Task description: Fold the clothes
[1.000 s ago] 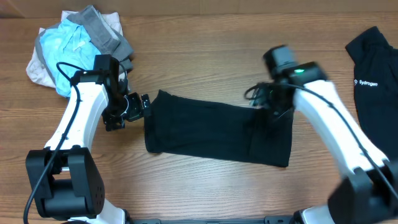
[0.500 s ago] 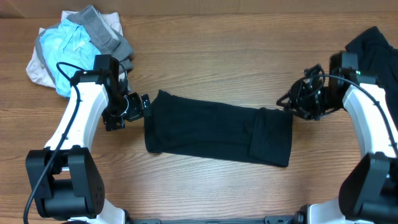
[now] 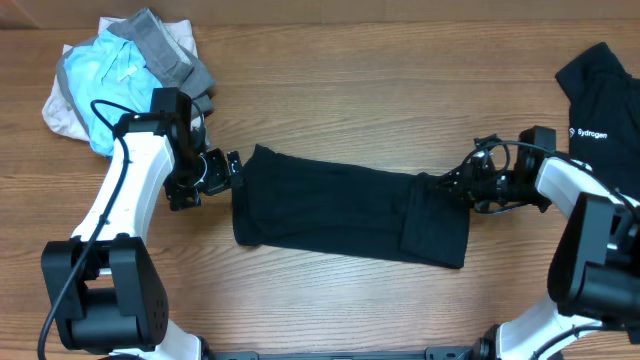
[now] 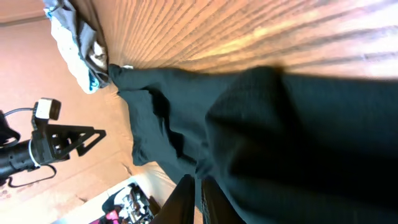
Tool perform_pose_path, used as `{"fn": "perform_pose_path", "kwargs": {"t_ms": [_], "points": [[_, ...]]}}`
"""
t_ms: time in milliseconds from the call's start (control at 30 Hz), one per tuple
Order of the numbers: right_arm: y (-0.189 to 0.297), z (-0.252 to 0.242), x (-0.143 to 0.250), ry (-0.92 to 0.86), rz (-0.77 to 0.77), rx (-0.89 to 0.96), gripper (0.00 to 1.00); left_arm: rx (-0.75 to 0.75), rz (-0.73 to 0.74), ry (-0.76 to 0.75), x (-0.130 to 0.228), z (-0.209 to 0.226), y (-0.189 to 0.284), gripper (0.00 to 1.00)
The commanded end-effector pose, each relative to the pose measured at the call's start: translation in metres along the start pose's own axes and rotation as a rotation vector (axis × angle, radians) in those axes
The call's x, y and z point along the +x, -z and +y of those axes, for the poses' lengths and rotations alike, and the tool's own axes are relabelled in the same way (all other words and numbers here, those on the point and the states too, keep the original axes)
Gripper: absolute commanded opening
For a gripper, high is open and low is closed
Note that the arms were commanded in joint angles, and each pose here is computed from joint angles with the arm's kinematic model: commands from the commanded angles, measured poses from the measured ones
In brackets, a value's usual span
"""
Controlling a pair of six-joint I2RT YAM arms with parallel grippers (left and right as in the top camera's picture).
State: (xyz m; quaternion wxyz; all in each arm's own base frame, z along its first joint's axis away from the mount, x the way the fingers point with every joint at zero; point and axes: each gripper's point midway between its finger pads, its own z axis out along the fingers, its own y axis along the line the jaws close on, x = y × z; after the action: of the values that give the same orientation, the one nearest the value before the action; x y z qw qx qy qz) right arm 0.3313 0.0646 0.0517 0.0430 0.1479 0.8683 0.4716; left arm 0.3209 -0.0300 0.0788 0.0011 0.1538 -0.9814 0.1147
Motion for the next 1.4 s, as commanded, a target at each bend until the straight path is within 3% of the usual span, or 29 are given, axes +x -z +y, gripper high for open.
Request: {"fn": "perform_pose_path", "kwargs": {"t_ms": [0,333,467,700,933,1200,1367], "points": [[-0.011,-0.012,0.007,-0.032,0.029,-0.015,0.11,-0.005,0.007,0.003,0.002,0.0,-0.003,1.0],[-0.034,-0.06,-0.001,-0.061,0.039,0.054,0.13,-0.005,0.008,0.003,0.002,0.0,-0.003,1.0],[-0.023,-0.05,-0.007,-0.081,0.031,0.053,0.07,-0.005,0.009,0.003,0.002,0.0,-0.003,1.0],[0.016,0.0,-0.009,-0.021,-0.015,0.048,0.06,-0.005,0.008,0.003,0.002,0.0,-0.003,1.0],[0.048,0.041,0.022,0.05,-0.03,0.078,0.1,-0.005,0.008,0.003,0.002,0.0,-0.003,1.0],[0.021,0.005,0.069,-0.024,0.073,0.114,0.14,-0.005,0.007,0.003,0.002,0.0,-0.003,1.0],[-0.002,-0.033,0.093,-0.098,0.062,0.117,0.24,-0.005,0.007,0.003,0.002,0.0,-0.003,1.0]]}}
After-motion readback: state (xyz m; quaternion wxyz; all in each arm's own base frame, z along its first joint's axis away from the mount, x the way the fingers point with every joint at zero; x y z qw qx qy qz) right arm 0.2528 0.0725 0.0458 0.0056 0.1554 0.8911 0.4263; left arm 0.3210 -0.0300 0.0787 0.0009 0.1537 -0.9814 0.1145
